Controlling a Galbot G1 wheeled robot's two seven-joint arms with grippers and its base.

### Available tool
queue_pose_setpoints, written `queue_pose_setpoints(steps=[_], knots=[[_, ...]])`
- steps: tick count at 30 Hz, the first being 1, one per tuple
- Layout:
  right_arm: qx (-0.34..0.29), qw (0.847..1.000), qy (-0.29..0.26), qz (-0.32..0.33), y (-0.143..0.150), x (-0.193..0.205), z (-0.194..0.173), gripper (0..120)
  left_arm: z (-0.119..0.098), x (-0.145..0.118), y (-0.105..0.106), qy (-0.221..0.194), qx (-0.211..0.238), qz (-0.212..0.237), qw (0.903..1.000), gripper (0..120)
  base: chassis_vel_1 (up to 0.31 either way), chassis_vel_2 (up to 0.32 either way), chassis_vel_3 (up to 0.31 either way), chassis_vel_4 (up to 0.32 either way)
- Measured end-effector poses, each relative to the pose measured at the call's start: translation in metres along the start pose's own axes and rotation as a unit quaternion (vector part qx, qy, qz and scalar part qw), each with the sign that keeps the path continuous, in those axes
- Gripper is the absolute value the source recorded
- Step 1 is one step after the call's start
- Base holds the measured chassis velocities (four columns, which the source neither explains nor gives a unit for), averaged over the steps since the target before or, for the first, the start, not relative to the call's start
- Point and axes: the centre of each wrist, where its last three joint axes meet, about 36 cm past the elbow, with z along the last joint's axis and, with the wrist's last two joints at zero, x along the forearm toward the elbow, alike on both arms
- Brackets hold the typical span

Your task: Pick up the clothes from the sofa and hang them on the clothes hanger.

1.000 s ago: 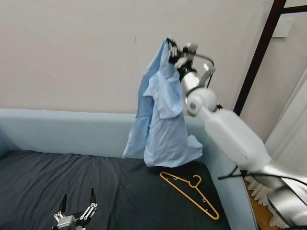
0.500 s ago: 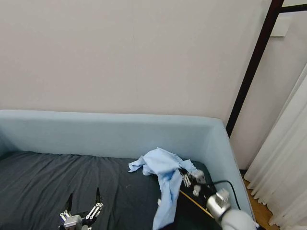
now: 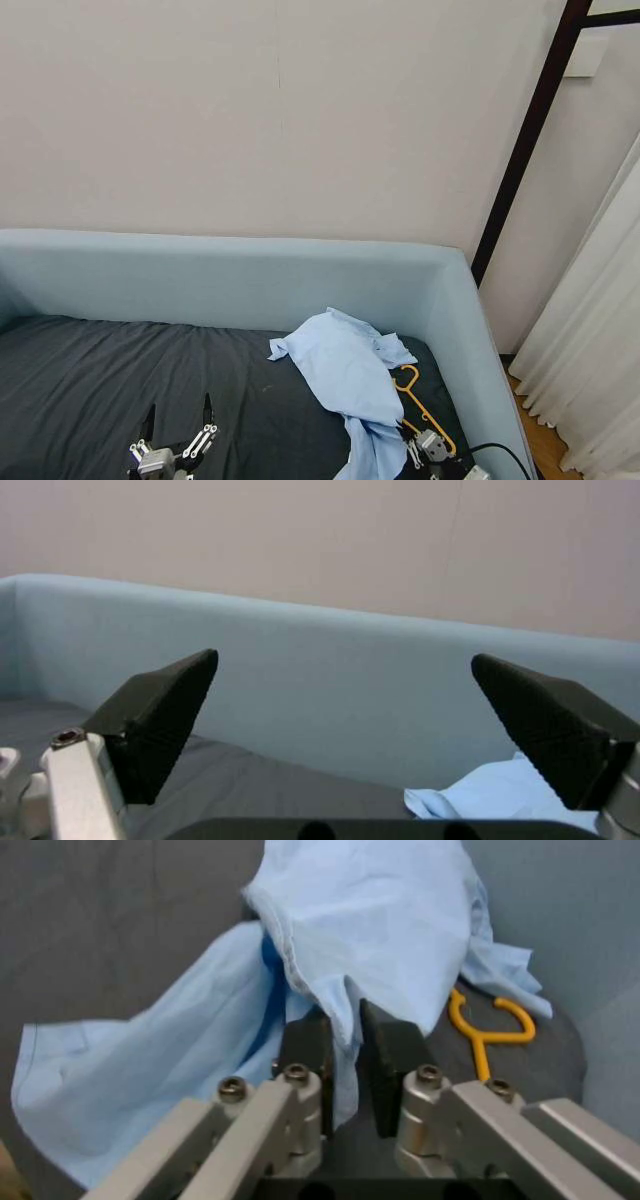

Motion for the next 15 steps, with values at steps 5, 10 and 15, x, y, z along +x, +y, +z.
queue_pose_setpoints(steps=[5,10,15], knots=[[0.002,1.0,0.003,0.001,-0.001,0.006,-0.007,34,0.001,0.0,0.002,0.0,-0.001,0.0,1.0,100,0.0,0.0,0.0,0.0],[-0.024,0.999,-0.041,-0.002,0.001,0.012,-0.026,52,0.002,0.0,0.002,0.002,-0.001,0.0,1.0,100,0.0,0.0,0.0,0.0],[-0.051,0.992,-0.112,-0.007,-0.009,0.002,-0.047,69,0.006,0.001,0.0,0.005,-0.001,0.001,1.0,100,0.0,0.0,0.0,0.0]])
